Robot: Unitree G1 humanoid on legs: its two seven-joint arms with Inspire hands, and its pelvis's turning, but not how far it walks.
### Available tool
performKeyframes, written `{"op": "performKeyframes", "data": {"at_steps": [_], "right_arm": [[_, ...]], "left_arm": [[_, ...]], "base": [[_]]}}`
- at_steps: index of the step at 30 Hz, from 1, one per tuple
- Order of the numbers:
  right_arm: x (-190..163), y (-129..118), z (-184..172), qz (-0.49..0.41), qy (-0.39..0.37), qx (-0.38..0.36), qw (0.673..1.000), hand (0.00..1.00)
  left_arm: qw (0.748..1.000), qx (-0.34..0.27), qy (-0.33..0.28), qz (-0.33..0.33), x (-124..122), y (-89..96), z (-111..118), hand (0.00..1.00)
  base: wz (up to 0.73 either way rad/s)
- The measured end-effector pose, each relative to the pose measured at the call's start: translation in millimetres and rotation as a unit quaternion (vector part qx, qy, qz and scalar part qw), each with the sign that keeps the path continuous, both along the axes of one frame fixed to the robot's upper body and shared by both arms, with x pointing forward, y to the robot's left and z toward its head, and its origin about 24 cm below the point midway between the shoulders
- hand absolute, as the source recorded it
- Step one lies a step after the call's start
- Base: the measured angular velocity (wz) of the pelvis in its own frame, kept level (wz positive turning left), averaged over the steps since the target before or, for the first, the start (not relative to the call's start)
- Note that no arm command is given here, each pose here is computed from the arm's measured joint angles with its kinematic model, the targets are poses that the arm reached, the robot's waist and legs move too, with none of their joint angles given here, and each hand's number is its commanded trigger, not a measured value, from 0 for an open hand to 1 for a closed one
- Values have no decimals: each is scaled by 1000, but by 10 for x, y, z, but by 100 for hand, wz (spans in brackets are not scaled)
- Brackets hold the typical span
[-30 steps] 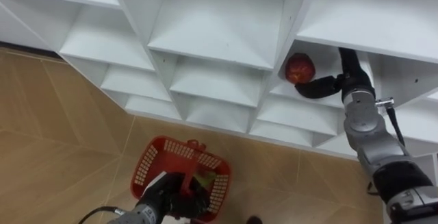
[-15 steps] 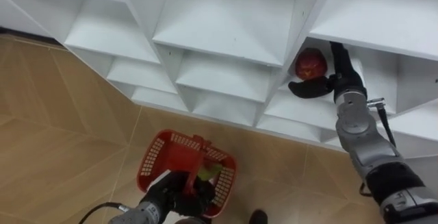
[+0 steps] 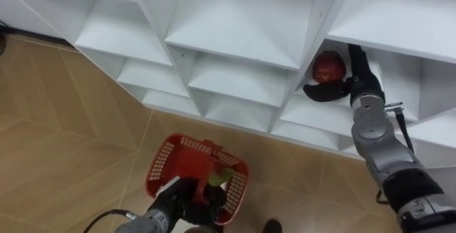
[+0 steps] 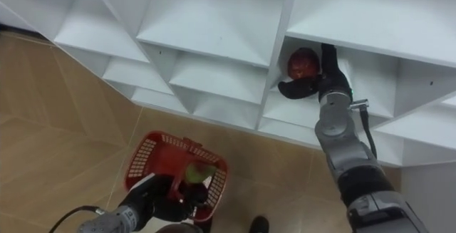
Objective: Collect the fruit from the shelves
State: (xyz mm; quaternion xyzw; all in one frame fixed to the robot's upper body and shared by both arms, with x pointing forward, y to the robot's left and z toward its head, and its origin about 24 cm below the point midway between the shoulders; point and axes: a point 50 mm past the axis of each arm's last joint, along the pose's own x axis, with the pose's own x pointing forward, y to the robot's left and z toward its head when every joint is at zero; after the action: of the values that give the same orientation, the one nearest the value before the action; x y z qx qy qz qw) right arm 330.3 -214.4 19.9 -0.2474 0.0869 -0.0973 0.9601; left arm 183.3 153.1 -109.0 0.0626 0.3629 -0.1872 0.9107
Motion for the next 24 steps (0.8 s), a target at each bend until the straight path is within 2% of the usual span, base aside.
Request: {"op": "performKeyframes", "data": {"at_steps": [8, 9, 10, 12, 13, 24], "right_arm": [[-6, -68, -16, -9, 4, -12, 1000, 0], [-7, -80, -15, -10, 4, -18, 1000, 16], [-8, -82, -18, -9, 5, -21, 1000, 25], [-6, -82, -14, -8, 4, -26, 1000, 92], [-5, -84, -11, -8, 4, -28, 1000, 100], [9, -244, 77, -32, -10, -46, 998, 100]], "left_arm": [[1000, 0, 1, 1, -9, 3, -4, 100], [1000, 0, 1, 1, -7, 3, -2, 100], [1000, 0, 0, 1, -6, 4, -2, 100], [1000, 0, 0, 1, -1, 3, 1, 100], [1000, 0, -1, 1, 0, 4, 2, 100], [1000, 0, -4, 1, 16, 3, 13, 100]], "base": [[7], [4], [3], [0], [-6], [-1]]}}
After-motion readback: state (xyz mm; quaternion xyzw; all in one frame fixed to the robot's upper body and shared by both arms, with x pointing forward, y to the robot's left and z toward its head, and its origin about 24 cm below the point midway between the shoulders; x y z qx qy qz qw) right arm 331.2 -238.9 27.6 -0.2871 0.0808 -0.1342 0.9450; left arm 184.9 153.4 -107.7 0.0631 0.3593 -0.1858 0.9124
